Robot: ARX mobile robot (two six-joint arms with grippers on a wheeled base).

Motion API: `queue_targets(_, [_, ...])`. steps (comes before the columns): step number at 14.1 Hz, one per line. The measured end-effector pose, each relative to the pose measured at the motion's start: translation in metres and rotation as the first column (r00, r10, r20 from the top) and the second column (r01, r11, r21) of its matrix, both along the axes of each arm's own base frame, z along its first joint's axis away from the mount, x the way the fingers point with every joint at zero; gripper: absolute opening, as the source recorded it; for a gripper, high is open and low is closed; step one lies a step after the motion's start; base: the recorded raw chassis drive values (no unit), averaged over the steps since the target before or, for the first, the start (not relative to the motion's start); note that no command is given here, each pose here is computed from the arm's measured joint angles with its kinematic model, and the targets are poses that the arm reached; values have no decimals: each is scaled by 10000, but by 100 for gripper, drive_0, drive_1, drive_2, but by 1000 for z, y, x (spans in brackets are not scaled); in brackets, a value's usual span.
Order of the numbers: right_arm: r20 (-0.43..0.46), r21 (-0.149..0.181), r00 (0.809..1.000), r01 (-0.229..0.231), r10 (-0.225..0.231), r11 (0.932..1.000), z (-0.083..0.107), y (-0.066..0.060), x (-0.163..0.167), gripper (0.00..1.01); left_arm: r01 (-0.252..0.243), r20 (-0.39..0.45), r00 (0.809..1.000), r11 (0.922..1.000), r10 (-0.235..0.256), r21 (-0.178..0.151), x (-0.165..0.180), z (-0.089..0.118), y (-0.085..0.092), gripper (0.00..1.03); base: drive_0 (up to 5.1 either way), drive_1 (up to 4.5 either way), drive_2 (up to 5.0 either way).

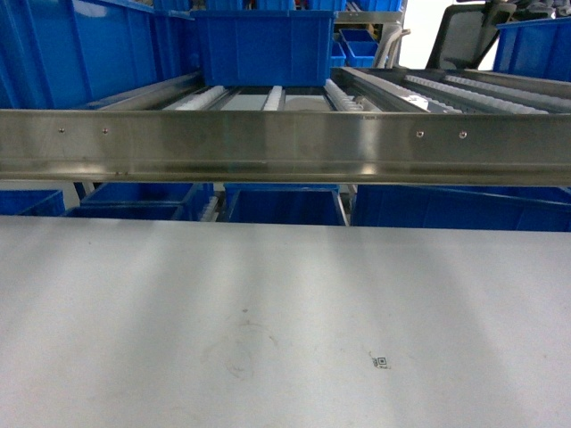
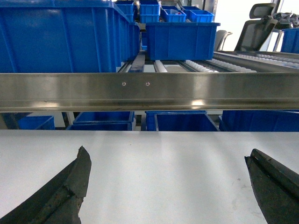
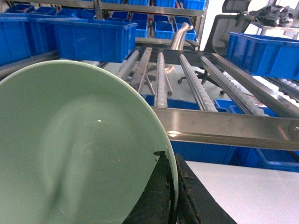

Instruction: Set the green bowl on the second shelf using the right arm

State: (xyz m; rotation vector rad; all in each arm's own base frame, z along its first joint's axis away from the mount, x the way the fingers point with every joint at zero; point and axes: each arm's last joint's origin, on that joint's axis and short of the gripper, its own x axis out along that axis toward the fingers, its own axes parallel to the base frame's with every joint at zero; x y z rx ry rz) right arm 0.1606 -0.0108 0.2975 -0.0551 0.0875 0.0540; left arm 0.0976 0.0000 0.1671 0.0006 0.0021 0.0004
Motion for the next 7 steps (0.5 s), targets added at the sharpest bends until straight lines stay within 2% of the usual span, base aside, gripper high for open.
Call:
queue_targets(2, [555,41,9984,-87,84,10000,7,8,-26,2,0,0,10000,10000,0,0,0,0,0,98,0,0,0])
queue_targets(7, [396,26,9992,20,-21,10000,3,7,-24,2,31,34,10000,10000,-31,0,0,0,0,98,0,0,0])
